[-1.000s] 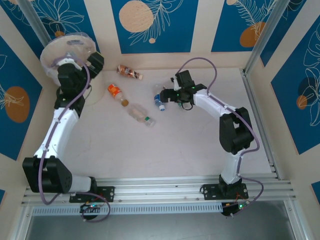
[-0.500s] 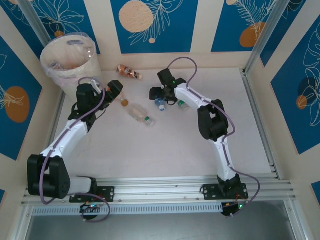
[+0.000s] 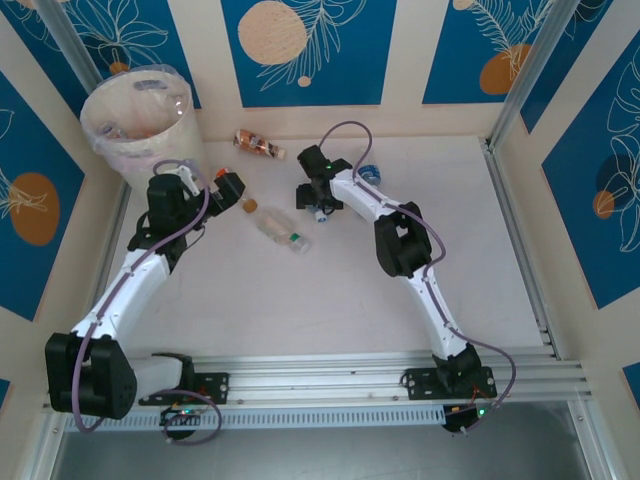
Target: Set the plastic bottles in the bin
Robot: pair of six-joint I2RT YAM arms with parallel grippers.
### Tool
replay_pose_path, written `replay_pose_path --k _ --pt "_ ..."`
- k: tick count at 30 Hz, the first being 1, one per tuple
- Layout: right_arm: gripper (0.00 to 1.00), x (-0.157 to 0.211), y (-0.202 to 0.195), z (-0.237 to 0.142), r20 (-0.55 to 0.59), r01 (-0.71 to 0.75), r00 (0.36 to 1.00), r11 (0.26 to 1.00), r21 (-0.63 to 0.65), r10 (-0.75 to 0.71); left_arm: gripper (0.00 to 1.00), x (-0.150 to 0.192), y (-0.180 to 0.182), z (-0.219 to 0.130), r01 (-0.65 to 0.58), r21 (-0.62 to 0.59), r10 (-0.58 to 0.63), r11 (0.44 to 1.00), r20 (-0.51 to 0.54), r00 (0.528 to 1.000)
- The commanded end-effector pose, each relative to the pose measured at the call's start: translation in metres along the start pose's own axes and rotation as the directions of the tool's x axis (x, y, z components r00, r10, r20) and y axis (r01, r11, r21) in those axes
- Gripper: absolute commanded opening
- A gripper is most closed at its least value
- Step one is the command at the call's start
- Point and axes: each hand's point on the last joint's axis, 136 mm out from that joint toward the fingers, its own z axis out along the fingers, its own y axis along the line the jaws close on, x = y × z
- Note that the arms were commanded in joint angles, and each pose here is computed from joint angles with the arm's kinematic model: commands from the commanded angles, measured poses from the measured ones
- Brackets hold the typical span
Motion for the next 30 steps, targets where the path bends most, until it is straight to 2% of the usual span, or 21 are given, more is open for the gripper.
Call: replay_pose_path --k 1,4,6,11,15,17,19,21,28,30 --pt "0.72 -0.007 0.004 -0.014 0.021 0.02 1.0 1.0 -0.011 -0.019 1.0 -0.002 0.002 0.0 -0.039 -0.033 0.039 0.999 -0.014 0.999" --pt "0.61 -0.018 0.01 -0.037 0.114 0.074 0.991 0.997 -0.029 -0.07 1.0 0.001 0.001 0.003 -0.031 -0.007 0.03 1.0 -0.013 0.999" --pt "0.58 -0.023 0.015 -0.059 0.179 0.093 0.98 0.994 -0.058 -0.082 1.0 0.002 -0.008 0.004 -0.037 0.049 0.038 0.998 -0.022 0.999" --pt "0.54 -0.017 0.04 -0.122 0.331 0.202 0.937 0.949 -0.243 -0.115 1.0 0.008 -0.028 0.009 -0.064 0.136 0.071 0.989 -0.047 0.996" --pt "0.52 0.008 0.065 -0.173 0.435 0.355 0.887 0.832 -0.427 -0.155 1.0 0.019 -0.053 0.017 -0.029 0.298 0.06 0.954 -0.096 0.994" --pt "0.52 0.023 0.076 -0.194 0.47 0.424 0.866 0.748 -0.511 -0.17 1.0 0.023 -0.071 0.019 -0.007 0.397 0.063 0.918 -0.128 0.99" --pt "0.52 0.037 0.084 -0.213 0.492 0.476 0.851 0.662 -0.579 -0.182 1.0 0.029 -0.095 0.018 -0.001 0.512 0.097 0.859 -0.162 0.982" --pt "0.52 0.048 0.089 -0.223 0.501 0.5 0.845 0.606 -0.618 -0.186 1.0 0.035 -0.111 0.019 0.011 0.577 0.122 0.816 -0.191 0.974" --pt "0.53 0.074 0.099 -0.248 0.493 0.521 0.849 0.452 -0.724 -0.189 1.0 0.054 -0.135 0.026 -0.028 0.611 0.189 0.791 -0.2 0.961" --pt "0.53 0.08 0.104 -0.252 0.477 0.516 0.855 0.403 -0.755 -0.201 1.0 0.054 -0.135 0.031 -0.028 0.598 0.179 0.801 -0.194 0.964"
